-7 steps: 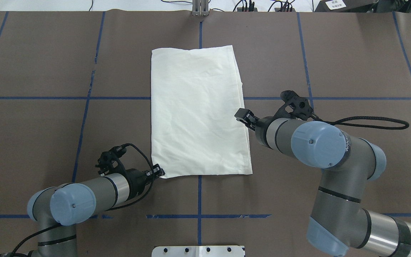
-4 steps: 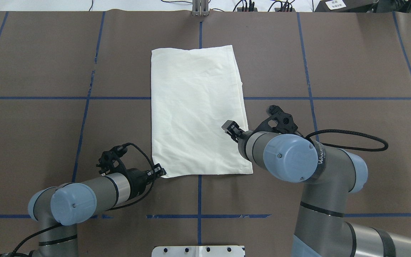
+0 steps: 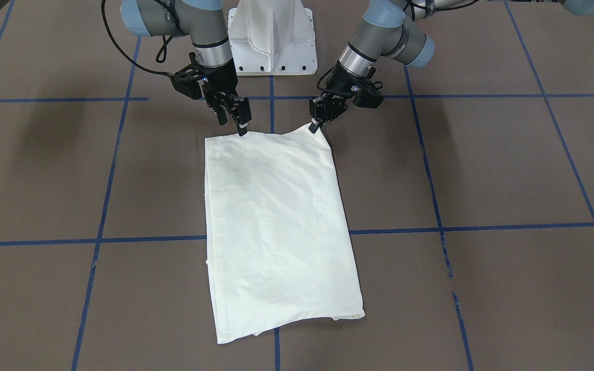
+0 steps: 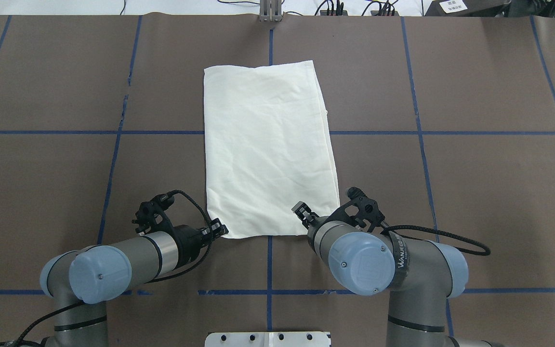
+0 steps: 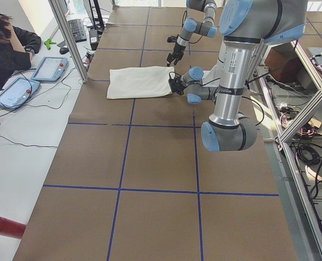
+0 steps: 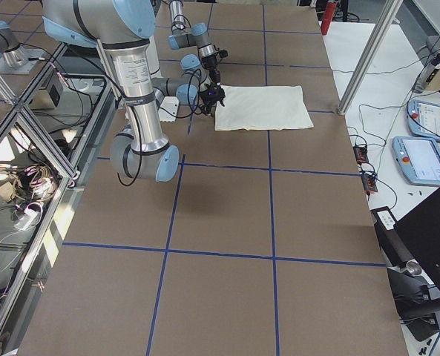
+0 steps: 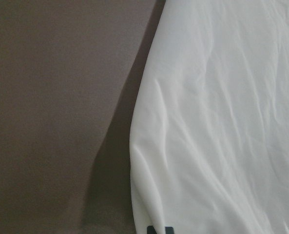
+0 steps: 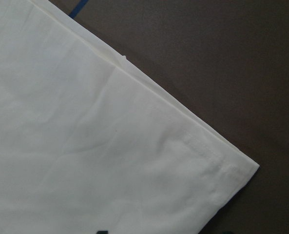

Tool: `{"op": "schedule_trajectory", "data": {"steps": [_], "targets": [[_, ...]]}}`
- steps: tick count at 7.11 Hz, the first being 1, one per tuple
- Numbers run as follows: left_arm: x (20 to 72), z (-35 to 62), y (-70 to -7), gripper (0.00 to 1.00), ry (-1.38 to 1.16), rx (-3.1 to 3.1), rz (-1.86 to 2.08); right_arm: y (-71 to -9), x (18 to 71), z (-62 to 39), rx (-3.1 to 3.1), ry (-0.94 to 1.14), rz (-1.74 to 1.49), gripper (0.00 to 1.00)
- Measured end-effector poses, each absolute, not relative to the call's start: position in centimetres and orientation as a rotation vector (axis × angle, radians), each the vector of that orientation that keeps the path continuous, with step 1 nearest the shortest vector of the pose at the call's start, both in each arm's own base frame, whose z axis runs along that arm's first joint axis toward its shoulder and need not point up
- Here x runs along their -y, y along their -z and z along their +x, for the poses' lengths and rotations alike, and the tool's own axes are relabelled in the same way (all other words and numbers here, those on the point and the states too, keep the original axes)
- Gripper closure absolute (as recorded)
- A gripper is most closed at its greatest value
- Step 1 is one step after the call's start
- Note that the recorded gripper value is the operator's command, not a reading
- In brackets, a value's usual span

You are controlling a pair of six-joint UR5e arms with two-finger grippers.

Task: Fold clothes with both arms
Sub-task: 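Close both grippers on the near corners of the folded shirt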

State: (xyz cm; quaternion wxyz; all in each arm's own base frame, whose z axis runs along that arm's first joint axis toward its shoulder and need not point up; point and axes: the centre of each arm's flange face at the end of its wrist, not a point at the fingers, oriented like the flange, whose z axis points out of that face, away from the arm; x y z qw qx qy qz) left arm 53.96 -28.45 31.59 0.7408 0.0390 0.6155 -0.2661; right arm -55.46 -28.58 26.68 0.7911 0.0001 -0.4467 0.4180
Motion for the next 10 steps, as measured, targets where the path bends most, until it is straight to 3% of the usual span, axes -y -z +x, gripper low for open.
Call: {"op": "schedule_trajectory", "data": {"steps": [10], "targets": [[28.5, 54.0, -31.8, 1.00, 0.587, -1.347, 0.084, -28.3, 30.5, -58.3, 0.912, -0.929, 0.049, 0.17]]}}
